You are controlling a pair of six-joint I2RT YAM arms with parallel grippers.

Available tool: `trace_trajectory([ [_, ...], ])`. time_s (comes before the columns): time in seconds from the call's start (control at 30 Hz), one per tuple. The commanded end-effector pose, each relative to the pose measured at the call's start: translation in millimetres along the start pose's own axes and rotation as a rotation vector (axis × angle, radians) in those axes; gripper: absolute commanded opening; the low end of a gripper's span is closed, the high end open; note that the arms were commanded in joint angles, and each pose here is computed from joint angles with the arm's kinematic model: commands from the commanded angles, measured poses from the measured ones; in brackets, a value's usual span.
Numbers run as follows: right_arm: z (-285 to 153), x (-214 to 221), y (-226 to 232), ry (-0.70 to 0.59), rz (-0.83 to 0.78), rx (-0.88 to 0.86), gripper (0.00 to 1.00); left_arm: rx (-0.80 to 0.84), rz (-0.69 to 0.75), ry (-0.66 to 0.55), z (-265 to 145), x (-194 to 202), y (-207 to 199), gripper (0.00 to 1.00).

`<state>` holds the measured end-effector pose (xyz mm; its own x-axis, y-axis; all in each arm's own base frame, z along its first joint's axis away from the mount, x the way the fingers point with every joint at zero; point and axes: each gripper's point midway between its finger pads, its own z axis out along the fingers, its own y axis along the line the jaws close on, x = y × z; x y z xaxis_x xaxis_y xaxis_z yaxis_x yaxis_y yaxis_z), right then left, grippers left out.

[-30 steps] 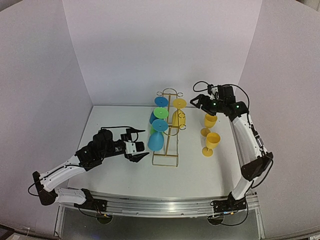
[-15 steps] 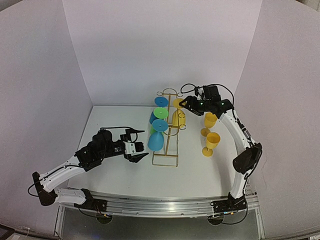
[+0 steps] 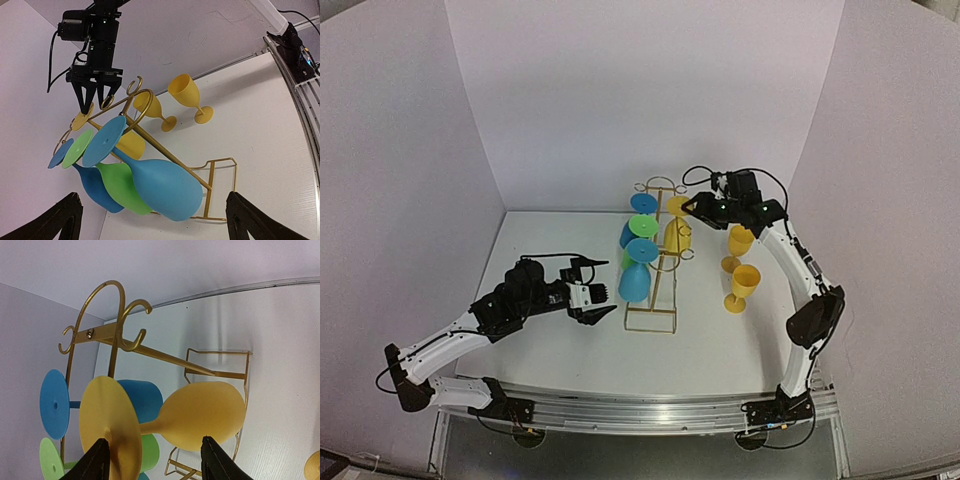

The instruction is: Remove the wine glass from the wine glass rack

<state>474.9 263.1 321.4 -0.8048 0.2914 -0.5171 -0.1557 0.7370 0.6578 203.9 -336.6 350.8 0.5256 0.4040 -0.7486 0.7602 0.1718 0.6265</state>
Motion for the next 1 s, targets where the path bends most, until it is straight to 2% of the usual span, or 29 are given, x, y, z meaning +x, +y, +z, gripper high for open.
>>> trace_trajectory([
  [0.0, -29.4, -7.0, 4.5, -0.067, -0.002, 0.030, 0.54, -0.032, -0.005, -0.053, -8.9, -13.5, 8.6, 0.99],
  [0.17, -37.8, -9.1, 5.8, -0.087, -0.002, 0.037, 0.53, -0.028, -0.004, -0.055, -8.1, -14.1, 8.2, 0.99],
  [0.37, -33.8, -4.9, 8.1, -0.062, 0.016, 0.013, 0.46, -0.024, -0.003, -0.064, -7.6, -14.8, 7.1, 0.99],
  [0.53, -25.9, -1.8, 12.8, -0.029, 0.062, -0.024, 0.47, -0.025, 0.006, -0.067, -8.2, -15.6, 7.2, 0.99],
  [0.7, -25.1, -2.4, 14.3, -0.029, 0.085, -0.032, 0.29, -0.025, 0.003, -0.065, -8.9, -15.2, 6.9, 0.99],
  [0.97, -14.5, 1.5, 14.7, 0.010, 0.132, -0.057, 0.28, -0.031, 0.014, -0.068, -10.0, -16.7, 8.4, 0.99],
])
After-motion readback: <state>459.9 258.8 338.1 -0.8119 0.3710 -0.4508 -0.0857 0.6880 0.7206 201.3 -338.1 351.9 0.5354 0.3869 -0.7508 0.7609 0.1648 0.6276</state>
